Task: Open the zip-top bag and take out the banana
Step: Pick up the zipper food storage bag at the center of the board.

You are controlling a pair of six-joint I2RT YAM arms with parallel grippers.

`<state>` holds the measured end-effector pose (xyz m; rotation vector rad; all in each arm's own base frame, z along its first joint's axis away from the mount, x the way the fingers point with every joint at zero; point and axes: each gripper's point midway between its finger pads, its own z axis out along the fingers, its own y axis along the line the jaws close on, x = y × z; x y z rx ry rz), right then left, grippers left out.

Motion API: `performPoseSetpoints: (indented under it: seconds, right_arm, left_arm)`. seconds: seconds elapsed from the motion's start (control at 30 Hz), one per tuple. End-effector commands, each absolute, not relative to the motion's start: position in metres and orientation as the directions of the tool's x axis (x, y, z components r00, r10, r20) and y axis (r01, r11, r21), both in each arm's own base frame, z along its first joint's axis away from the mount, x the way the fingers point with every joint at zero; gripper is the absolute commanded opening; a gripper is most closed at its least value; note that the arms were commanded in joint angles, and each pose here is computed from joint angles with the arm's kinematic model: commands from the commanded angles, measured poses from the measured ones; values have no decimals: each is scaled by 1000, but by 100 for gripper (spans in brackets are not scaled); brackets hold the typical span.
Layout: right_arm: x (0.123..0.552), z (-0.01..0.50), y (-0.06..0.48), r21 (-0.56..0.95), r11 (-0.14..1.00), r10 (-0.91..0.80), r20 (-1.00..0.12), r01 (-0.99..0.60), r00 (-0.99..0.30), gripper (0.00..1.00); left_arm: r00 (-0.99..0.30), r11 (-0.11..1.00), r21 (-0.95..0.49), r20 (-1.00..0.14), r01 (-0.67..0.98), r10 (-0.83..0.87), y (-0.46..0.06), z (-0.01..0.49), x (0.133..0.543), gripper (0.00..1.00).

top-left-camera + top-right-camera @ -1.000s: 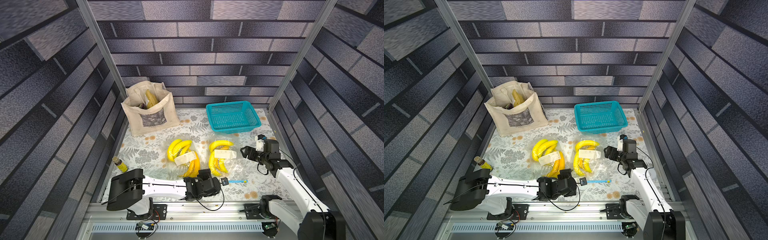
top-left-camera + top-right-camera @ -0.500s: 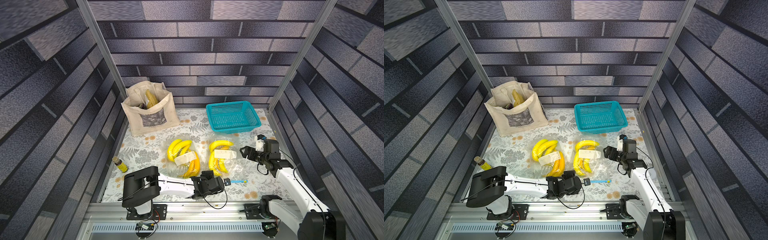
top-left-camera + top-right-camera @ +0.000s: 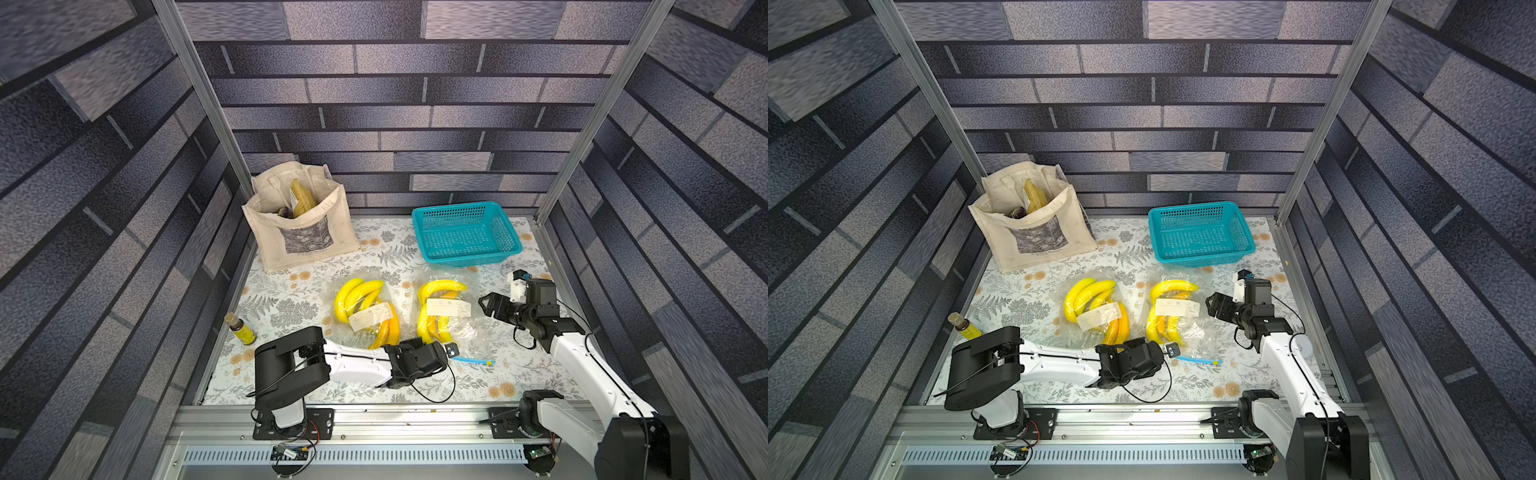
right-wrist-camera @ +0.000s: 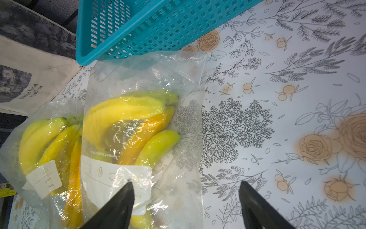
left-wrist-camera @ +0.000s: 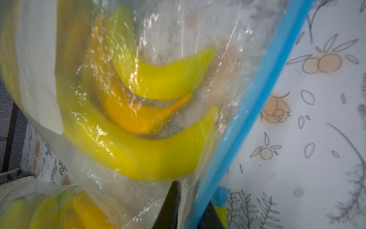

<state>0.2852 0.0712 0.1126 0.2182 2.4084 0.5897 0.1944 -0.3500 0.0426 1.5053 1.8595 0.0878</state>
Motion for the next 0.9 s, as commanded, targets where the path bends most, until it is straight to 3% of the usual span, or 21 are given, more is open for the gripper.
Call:
performPoseSetpoints:
  seconds: [0.0, 0.27, 0.57, 0.87]
  right_arm:
    - [279, 107, 77, 516, 855, 337, -492, 43, -803, 82]
    - [245, 86, 90, 612, 782, 400, -351, 115, -847, 79]
    - [204, 87, 119, 748, 640, 407, -137, 175, -903, 71]
    - [168, 69, 134, 757, 634, 324, -74, 159, -943, 64]
  left_arm:
    - [-124, 456, 430, -607, 779, 785, -352, 78, 218, 15]
    - [-210, 577, 360, -688, 733, 695, -333, 103, 246, 13]
    - [-231, 610, 326, -718, 722, 657, -330, 113, 250, 13]
    - [-235, 639, 319, -742, 700, 628, -327, 123, 254, 14]
